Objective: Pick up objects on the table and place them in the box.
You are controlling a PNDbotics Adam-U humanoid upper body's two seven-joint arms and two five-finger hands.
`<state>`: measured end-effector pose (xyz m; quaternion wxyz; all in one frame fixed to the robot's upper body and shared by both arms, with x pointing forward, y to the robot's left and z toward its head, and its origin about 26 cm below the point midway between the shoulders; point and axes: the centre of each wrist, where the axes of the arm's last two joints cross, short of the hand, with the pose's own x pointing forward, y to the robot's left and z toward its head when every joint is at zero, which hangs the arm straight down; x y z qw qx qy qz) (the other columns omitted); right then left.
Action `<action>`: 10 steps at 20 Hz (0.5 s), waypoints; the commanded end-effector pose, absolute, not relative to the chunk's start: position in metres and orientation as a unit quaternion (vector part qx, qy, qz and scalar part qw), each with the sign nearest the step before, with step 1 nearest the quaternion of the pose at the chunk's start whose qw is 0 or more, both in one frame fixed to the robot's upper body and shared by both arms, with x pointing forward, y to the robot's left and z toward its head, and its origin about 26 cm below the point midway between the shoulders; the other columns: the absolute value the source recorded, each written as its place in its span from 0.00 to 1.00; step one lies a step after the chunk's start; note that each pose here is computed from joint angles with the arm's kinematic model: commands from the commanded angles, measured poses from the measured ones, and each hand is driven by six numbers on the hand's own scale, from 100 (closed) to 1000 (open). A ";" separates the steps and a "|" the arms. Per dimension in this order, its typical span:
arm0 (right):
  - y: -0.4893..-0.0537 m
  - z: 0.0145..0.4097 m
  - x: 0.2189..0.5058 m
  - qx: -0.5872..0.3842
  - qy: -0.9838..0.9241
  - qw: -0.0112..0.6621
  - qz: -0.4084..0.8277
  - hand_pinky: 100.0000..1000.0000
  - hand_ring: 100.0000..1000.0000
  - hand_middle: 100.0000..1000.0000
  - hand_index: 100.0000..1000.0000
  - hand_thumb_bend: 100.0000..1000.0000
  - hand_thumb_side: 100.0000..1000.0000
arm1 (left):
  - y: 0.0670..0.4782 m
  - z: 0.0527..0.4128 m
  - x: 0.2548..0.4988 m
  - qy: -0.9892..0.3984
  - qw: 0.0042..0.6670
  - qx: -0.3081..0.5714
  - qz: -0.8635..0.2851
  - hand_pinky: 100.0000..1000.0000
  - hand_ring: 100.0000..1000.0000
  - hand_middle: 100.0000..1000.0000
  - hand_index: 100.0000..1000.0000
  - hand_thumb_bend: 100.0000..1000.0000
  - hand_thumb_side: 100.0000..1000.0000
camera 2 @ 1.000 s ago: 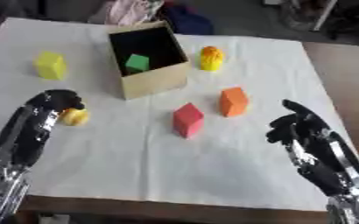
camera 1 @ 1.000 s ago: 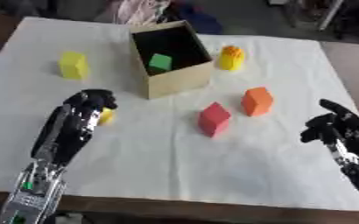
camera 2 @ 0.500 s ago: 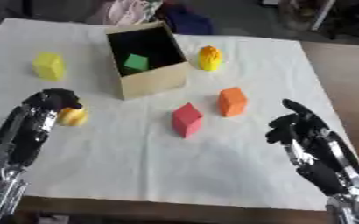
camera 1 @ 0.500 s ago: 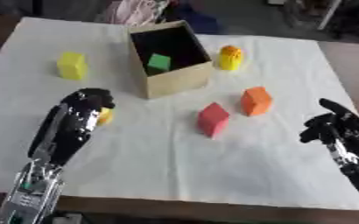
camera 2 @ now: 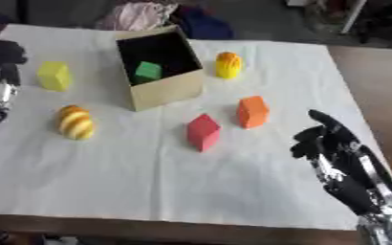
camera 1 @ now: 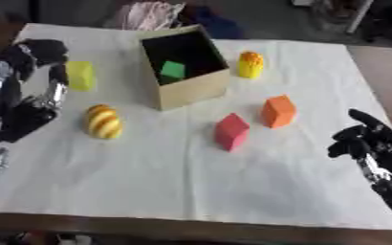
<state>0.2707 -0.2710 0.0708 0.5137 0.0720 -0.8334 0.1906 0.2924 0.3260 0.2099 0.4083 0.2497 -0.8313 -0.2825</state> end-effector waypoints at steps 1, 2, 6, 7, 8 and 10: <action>-0.274 0.077 0.270 0.065 -0.835 0.507 0.204 0.54 0.55 0.58 0.92 0.00 0.36 | 0.355 0.255 0.300 -0.783 0.380 0.346 -0.350 0.86 0.79 0.76 0.88 0.00 0.21; -0.274 0.077 0.270 0.066 -0.835 0.507 0.205 0.54 0.55 0.58 0.92 0.00 0.36 | 0.365 0.268 0.306 -0.761 0.376 0.375 -0.372 0.86 0.80 0.77 0.89 0.00 0.19; -0.273 0.076 0.270 0.071 -0.832 0.508 0.211 0.54 0.55 0.58 0.92 0.00 0.36 | 0.406 0.298 0.327 -0.657 0.378 0.465 -0.458 0.87 0.84 0.83 0.95 0.00 0.16; -0.273 0.076 0.270 0.072 -0.832 0.508 0.213 0.54 0.55 0.58 0.92 0.00 0.35 | 0.416 0.300 0.332 -0.628 0.384 0.479 -0.479 0.87 0.85 0.84 0.97 0.00 0.17; -0.274 0.077 0.270 0.072 -0.831 0.508 0.214 0.54 0.55 0.58 0.92 0.00 0.36 | 0.425 0.302 0.336 -0.601 0.390 0.489 -0.498 0.87 0.85 0.85 0.97 0.00 0.17; -0.274 0.077 0.271 0.072 -0.831 0.508 0.215 0.54 0.55 0.58 0.92 0.00 0.36 | 0.443 0.302 0.347 -0.545 0.410 0.509 -0.525 0.87 0.87 0.87 0.98 0.00 0.19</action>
